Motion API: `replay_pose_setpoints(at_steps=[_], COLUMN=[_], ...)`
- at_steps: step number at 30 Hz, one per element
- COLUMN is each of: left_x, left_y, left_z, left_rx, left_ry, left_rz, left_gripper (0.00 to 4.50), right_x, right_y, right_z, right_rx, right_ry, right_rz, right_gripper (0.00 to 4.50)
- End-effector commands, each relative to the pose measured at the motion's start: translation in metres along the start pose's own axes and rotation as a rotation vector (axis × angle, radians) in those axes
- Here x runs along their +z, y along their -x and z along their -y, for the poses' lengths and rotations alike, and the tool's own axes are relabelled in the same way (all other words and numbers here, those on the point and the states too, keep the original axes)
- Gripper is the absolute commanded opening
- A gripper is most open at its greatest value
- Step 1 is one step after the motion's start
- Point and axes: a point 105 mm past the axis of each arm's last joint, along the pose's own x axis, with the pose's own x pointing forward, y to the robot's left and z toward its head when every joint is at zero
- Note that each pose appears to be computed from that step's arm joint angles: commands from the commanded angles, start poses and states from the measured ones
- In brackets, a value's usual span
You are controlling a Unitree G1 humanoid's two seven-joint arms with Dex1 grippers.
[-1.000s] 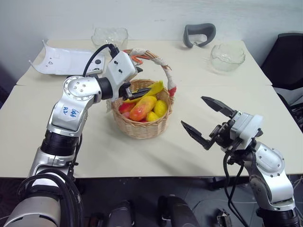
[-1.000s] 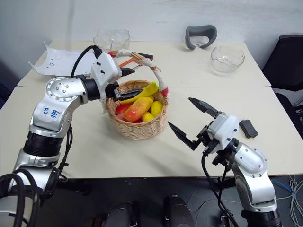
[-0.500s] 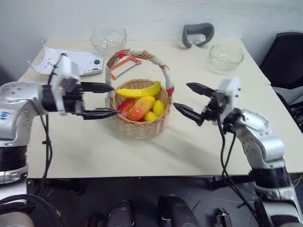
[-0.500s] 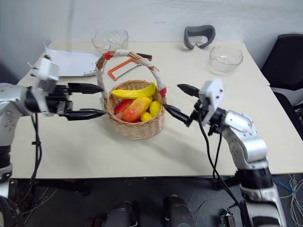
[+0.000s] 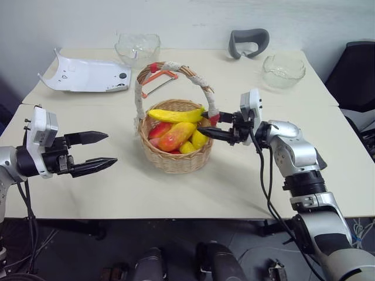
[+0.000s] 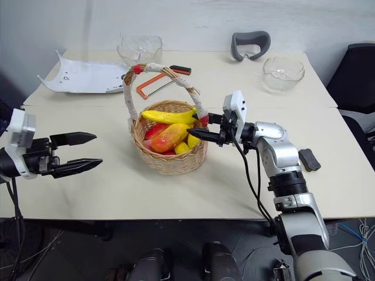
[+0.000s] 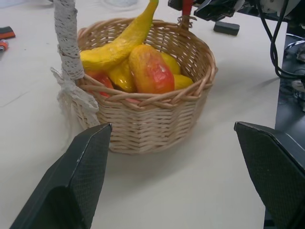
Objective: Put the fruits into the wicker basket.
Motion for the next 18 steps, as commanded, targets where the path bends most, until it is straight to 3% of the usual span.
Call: replay_pose_setpoints(at_steps=[1,4,8,12,14,18], left_x=[0.010,0.011,0.012,0.018,0.020,0.014], left_y=[-0.008,-0.017,-0.027,-0.034,-0.039,-0.054], left_z=[0.004,0.004,0.004,0.006,0.006,0.006], left_rx=[-0.020,-0.043,-0.085,-0.132,-0.153,-0.209], left_ry=[-0.038,-0.035,-0.035,-0.044,-0.040,-0.034], left_rz=[0.037,0.053,0.061,0.122,0.154,0.140], left_gripper=[4.31,4.31,4.31,4.31,4.31,4.31], right_x=[0.011,0.011,0.019,0.062,0.078,0.080], right_y=[0.006,0.010,0.024,0.042,0.060,0.117], right_z=[0.000,-0.003,-0.016,-0.044,-0.048,-0.036], right_rx=[-0.006,-0.014,-0.035,-0.099,-0.221,-0.611], right_ry=[0.075,0.092,0.140,0.197,0.217,0.251], right_rz=[0.016,0.012,0.026,0.144,0.190,0.147], right_gripper=[1.12,0.15,0.14,0.14,0.14,0.14])
